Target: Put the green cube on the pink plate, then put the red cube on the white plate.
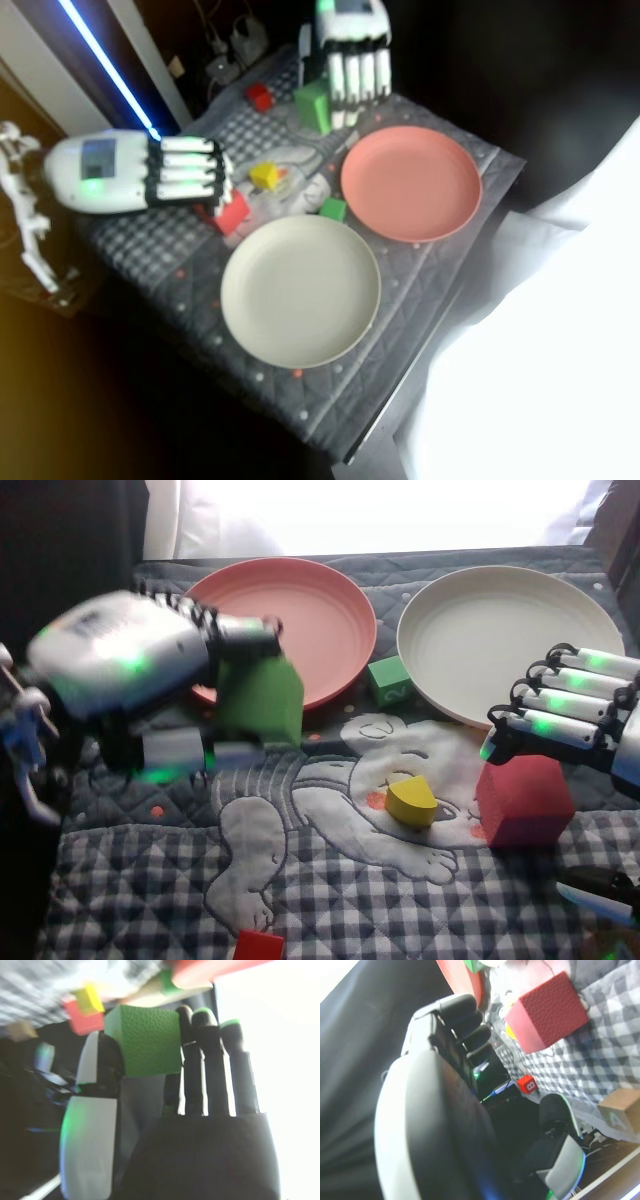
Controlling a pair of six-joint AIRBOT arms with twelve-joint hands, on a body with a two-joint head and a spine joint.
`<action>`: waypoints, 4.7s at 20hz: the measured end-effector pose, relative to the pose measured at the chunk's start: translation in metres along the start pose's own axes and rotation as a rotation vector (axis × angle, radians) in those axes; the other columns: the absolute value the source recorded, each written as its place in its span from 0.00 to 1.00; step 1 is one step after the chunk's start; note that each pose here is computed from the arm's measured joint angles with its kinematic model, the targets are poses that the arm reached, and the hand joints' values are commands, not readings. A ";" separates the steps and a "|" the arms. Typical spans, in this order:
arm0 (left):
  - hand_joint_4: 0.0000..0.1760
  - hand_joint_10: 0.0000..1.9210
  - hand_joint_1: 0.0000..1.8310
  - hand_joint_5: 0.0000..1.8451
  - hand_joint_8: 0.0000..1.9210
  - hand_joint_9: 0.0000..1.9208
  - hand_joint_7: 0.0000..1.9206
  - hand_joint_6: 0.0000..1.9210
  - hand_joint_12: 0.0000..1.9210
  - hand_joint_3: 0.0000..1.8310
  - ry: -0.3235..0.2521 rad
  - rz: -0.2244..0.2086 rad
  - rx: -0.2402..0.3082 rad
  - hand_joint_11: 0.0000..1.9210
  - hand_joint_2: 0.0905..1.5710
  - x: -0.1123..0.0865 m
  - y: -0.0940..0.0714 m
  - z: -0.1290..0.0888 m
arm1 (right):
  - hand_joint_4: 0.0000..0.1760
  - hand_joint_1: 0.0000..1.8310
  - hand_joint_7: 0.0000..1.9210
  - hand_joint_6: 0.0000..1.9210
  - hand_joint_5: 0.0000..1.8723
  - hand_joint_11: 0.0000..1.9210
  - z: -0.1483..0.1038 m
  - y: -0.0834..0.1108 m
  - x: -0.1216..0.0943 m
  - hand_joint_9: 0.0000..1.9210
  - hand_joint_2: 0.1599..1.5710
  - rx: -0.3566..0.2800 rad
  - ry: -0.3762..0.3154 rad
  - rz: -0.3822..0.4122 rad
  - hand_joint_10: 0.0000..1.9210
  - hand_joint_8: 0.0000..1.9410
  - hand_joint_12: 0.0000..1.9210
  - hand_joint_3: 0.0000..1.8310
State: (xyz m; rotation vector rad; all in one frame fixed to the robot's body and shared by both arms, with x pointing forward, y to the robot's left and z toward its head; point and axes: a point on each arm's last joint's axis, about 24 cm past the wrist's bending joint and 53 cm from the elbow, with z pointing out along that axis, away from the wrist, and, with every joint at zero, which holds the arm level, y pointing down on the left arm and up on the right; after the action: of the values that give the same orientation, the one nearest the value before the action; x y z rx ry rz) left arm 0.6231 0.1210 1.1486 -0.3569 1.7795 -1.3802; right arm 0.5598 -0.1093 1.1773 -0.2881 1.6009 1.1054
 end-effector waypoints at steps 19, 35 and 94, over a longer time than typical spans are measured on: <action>0.00 0.72 0.63 0.35 0.78 0.29 0.40 0.69 0.97 0.00 -0.136 -0.183 -0.251 0.20 0.80 -0.068 0.073 0.083 | 0.00 0.39 0.07 0.52 0.06 0.00 0.002 -0.003 0.003 0.02 0.39 -0.001 0.001 0.001 0.67 0.60 0.83 0.35; 0.80 0.76 0.41 0.00 0.11 0.00 0.00 0.00 1.00 0.01 -0.192 -0.257 -0.158 0.00 0.62 -0.061 0.053 0.047 | 0.00 0.59 0.02 0.26 0.00 0.00 0.008 -0.004 -0.007 0.00 0.23 -0.009 -0.027 -0.008 0.28 0.19 0.70 0.39; 0.36 0.44 0.31 0.09 0.10 0.12 0.22 0.00 0.84 0.00 -0.261 -0.157 0.239 0.02 0.70 -0.040 -0.041 -0.038 | 0.00 0.69 0.12 0.16 0.15 0.00 0.081 -0.082 -0.090 0.02 0.65 0.108 -0.161 -0.141 0.18 0.06 0.37 0.00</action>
State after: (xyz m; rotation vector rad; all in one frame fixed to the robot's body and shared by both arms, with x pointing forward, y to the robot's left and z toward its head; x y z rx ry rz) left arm 0.6091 0.1580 1.2047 -0.5297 1.3815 -1.5598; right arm 0.6999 -0.1226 1.2186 -0.2308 1.4683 0.9079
